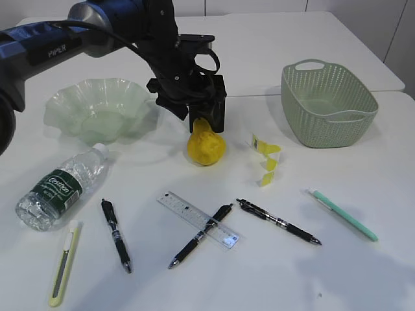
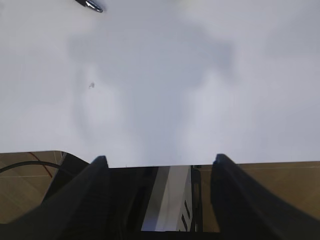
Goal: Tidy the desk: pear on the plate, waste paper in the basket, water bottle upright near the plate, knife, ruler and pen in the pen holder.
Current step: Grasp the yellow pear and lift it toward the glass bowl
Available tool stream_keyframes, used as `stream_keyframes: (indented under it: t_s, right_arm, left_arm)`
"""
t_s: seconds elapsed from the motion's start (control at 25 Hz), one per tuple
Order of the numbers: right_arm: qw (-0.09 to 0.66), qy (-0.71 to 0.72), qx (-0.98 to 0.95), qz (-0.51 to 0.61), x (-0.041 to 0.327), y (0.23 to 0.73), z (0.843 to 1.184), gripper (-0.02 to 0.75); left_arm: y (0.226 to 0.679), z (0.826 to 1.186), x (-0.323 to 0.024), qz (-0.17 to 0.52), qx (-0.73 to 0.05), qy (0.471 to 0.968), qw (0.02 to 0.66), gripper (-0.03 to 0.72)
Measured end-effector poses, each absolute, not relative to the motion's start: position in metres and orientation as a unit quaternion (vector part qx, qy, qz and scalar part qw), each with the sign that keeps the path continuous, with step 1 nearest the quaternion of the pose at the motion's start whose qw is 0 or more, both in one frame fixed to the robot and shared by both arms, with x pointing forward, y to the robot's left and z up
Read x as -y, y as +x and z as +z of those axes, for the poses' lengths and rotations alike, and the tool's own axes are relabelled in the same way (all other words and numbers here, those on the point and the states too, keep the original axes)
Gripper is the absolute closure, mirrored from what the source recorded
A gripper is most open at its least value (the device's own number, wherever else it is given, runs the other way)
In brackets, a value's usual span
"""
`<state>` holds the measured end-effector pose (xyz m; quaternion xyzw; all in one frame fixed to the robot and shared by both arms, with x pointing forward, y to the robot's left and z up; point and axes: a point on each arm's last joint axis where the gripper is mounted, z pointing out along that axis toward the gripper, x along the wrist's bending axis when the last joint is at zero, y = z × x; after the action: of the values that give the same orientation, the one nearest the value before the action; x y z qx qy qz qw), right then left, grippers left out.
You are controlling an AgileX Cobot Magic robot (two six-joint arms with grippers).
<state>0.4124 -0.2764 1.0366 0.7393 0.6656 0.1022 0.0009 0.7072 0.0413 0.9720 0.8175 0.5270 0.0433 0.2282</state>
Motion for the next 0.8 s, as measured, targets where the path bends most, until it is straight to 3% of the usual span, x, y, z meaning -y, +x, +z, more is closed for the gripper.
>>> stream_keyframes:
  t_s: [0.8]
  right_arm:
    - [0.005,0.739,-0.665,0.107,0.276,0.414,1.037,0.241]
  left_arm:
    - [0.709,0.957,-0.038,0.015,-0.537,0.811,0.231,0.133]
